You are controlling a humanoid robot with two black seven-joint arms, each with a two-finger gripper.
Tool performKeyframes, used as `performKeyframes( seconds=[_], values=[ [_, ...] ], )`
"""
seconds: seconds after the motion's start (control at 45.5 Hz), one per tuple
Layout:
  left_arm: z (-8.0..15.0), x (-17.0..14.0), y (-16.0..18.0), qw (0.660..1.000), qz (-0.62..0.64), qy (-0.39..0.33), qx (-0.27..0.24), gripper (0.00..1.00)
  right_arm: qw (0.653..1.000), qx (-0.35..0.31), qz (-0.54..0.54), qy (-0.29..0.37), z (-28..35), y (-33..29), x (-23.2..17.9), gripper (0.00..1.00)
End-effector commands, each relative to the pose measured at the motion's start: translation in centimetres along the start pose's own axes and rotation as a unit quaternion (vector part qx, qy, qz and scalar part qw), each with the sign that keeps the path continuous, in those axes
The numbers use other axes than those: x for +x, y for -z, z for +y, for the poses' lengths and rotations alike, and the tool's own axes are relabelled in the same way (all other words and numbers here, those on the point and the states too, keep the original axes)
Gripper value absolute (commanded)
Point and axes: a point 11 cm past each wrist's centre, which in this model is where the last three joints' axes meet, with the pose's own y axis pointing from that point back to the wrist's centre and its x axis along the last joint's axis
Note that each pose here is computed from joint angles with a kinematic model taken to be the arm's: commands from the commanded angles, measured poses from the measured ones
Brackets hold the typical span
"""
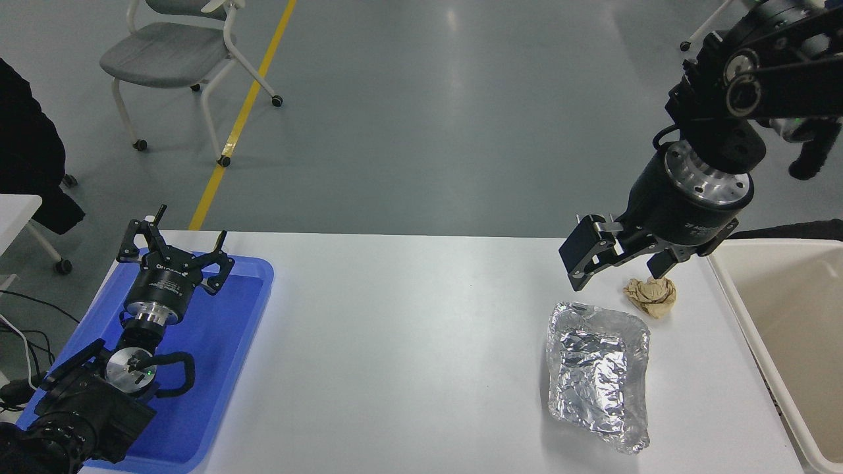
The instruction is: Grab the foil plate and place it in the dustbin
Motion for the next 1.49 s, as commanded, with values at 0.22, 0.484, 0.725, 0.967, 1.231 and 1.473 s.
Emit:
performKeyframes(
  seconds=[0.22, 0.484, 0.725, 0.967, 1.231, 1.473],
  values=[
    [-0.1, -0.1, 0.0, 1.000, 0.000, 0.001, 0.000, 1.00, 1.000, -0.002, -0.015, 0.007, -1.3, -2.3, -0.2, 1.00],
    [-0.1, 0.0, 0.0, 1.000, 0.000, 0.001, 0.000, 1.00, 0.999, -0.001, -0.040, 0.012, -4.1, -6.6, -1.0, 1.00],
    [-0.1, 0.0, 0.0, 1.000, 0.000, 0.001, 0.000, 1.00, 0.997, -0.032, -0.072, 0.023, -9.1, -14.3, -3.1, 1.00],
    [-0.1, -0.1, 0.0, 1.000, 0.000, 0.001, 0.000, 1.00, 0.995, -0.032, -0.089, 0.024, -16.2, -17.5, -4.7, 1.00],
    [-0.1, -0.1, 0.1, 1.000, 0.001, 0.001, 0.000, 1.00, 0.990, -0.019, -0.136, 0.026, -21.5, -18.5, -6.1, 1.00],
    [-0.1, -0.1, 0.1, 1.000, 0.001, 0.001, 0.000, 1.00, 0.990, -0.018, -0.139, 0.003, -25.7, -17.2, -6.1, 1.00]
  ],
)
